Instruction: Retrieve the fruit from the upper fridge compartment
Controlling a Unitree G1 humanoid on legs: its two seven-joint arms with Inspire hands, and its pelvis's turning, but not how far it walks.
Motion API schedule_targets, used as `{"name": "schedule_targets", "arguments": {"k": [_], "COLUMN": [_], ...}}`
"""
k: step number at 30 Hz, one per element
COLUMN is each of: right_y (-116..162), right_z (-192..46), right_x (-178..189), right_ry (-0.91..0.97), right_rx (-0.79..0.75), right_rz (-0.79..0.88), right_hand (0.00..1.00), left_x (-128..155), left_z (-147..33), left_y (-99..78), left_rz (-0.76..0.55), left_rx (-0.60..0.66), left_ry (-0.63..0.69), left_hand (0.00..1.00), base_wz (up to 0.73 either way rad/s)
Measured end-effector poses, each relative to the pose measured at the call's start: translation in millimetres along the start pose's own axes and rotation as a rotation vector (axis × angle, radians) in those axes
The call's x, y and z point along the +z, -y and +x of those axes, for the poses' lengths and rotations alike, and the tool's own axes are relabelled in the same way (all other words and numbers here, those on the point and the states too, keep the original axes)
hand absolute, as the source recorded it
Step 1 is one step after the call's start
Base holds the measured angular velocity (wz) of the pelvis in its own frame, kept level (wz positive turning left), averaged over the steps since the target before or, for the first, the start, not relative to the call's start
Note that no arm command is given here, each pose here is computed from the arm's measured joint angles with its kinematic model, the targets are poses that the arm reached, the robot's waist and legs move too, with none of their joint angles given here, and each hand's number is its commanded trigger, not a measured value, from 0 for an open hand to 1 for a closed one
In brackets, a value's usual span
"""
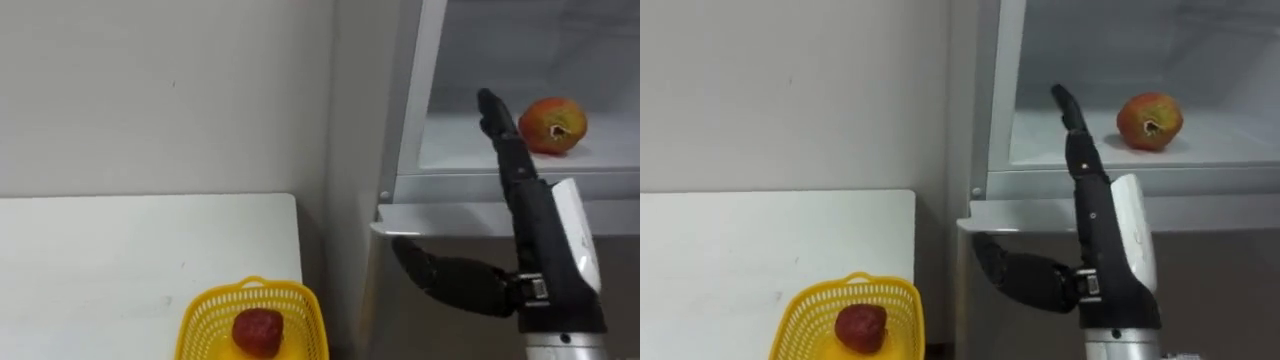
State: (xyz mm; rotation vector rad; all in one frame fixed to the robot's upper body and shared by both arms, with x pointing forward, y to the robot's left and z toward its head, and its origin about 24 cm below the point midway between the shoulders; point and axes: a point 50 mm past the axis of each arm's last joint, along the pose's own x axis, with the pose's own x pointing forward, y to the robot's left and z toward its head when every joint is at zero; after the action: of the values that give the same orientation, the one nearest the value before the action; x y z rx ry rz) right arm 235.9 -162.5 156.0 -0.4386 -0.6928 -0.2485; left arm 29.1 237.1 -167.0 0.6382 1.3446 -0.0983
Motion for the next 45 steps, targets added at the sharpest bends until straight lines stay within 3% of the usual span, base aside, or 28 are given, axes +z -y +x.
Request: {"name": "schedule_targets", "arguments": {"k": [10, 20, 24, 34, 45], "right_y": [34.3, 66.8, 85.2, 84.9, 93.5], "right_z": [2.7, 6.0, 20.9, 38.9, 83.7], "right_x": [10.1, -4.7, -22.0, -47.7, -57.5], "right_ry": [0.066, 0.041, -0.016, -0.121, -0.134], "right_rx": [-0.195, -0.368, -0.411, -0.393, -0.414], "right_rz": [-0.036, -0.116, -0.117, -0.121, -0.131], "right_hand": [0.0, 0.0, 0.0, 0.0, 0.0], "left_x": [-8.2, -13.5, -16.4, -14.8, -14.9], "left_z": [-1.5, -2.7, -2.6, -1.3, -1.0], "left_y": [1.4, 2.9, -0.8, -10.9, -18.7], "left_rz": [-0.036, -0.052, -0.065, -0.057, -0.053], "left_rx": [-0.001, -0.004, 0.0, -0.031, -0.017], "left_ry": [-0.016, -0.029, -0.038, -0.026, -0.031], "left_hand": [0.0, 0.0, 0.0, 0.0, 0.0], "base_wz": [-0.02, 0.03, 0.04, 0.06, 0.07]}}
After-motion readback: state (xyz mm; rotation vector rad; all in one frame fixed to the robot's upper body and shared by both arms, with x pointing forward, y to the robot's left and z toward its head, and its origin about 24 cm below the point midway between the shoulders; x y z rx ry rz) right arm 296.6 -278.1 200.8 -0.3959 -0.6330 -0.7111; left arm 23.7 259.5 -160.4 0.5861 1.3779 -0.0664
